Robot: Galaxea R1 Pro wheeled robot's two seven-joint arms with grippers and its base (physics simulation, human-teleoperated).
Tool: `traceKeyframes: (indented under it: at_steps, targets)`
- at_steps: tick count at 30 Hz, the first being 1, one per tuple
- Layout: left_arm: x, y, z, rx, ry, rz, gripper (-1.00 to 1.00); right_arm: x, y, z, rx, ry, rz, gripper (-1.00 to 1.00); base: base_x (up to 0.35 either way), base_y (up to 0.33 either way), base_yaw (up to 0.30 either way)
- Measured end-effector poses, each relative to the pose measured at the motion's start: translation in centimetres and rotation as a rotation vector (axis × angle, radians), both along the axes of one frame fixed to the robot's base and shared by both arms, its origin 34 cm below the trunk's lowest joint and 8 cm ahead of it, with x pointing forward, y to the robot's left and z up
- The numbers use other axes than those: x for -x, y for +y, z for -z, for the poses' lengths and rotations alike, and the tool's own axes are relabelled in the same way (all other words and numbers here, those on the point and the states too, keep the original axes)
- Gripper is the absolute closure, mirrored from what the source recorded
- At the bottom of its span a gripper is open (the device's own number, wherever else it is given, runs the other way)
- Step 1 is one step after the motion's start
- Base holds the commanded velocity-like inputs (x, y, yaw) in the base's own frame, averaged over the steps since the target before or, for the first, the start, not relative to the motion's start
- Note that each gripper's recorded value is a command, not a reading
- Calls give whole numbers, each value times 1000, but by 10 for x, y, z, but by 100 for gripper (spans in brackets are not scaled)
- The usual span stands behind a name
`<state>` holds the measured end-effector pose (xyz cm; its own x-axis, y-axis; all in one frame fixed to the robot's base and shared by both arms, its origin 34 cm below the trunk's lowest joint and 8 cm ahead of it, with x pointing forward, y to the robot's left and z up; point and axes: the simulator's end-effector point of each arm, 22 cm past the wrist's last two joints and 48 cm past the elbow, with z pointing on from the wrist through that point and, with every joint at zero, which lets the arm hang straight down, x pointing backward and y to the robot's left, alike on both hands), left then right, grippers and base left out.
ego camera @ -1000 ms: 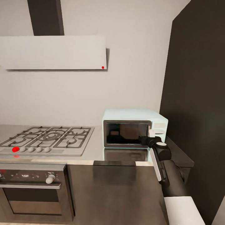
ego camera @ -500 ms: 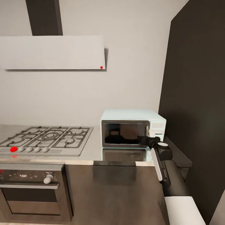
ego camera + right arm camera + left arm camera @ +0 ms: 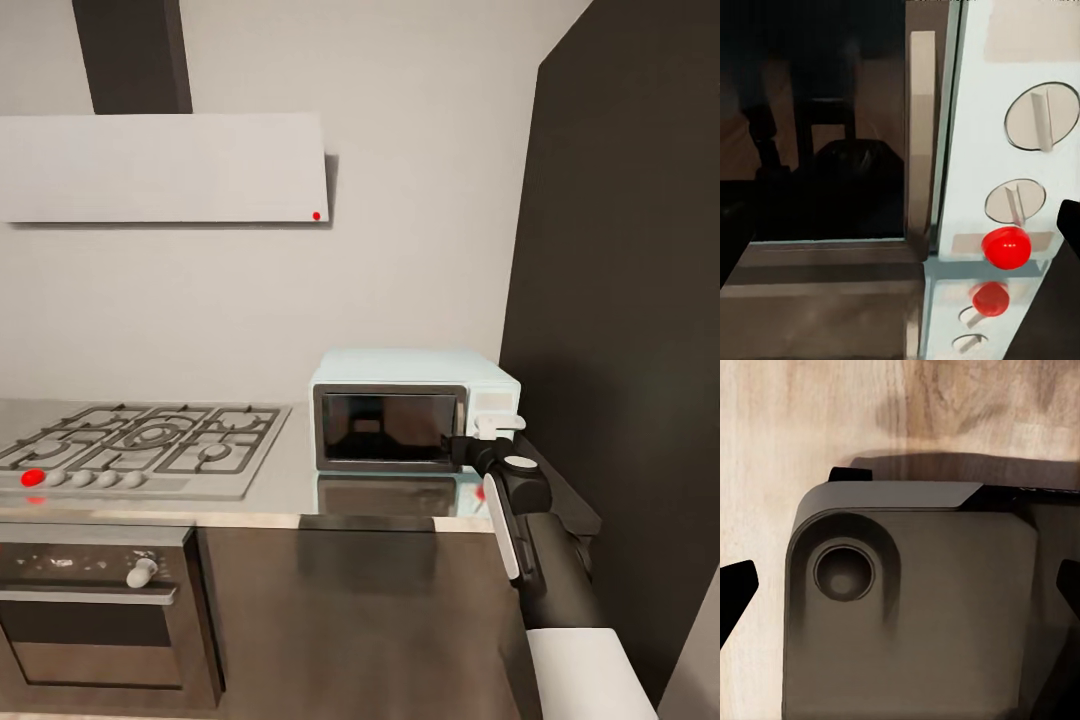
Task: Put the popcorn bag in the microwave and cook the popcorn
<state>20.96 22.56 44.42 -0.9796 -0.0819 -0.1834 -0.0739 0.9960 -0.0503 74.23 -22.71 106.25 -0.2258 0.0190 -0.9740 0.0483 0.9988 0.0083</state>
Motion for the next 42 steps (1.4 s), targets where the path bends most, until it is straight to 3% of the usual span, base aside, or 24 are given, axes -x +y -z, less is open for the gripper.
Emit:
traceKeyframes:
  at_steps: [22, 27, 42]
  targets:
    - [0, 1, 0, -2, -1, 0, -100, -1, 0, 5, -4, 11, -3, -100, 109, 0, 0]
    - [0, 1, 0, -1, -1, 0, -100, -10, -24, 26, -28, 15, 32, -100, 0, 0, 0]
    - [0, 2, 0, -2, -1, 1, -100, -10, -23, 23, -19, 9, 32, -100, 14, 0, 0]
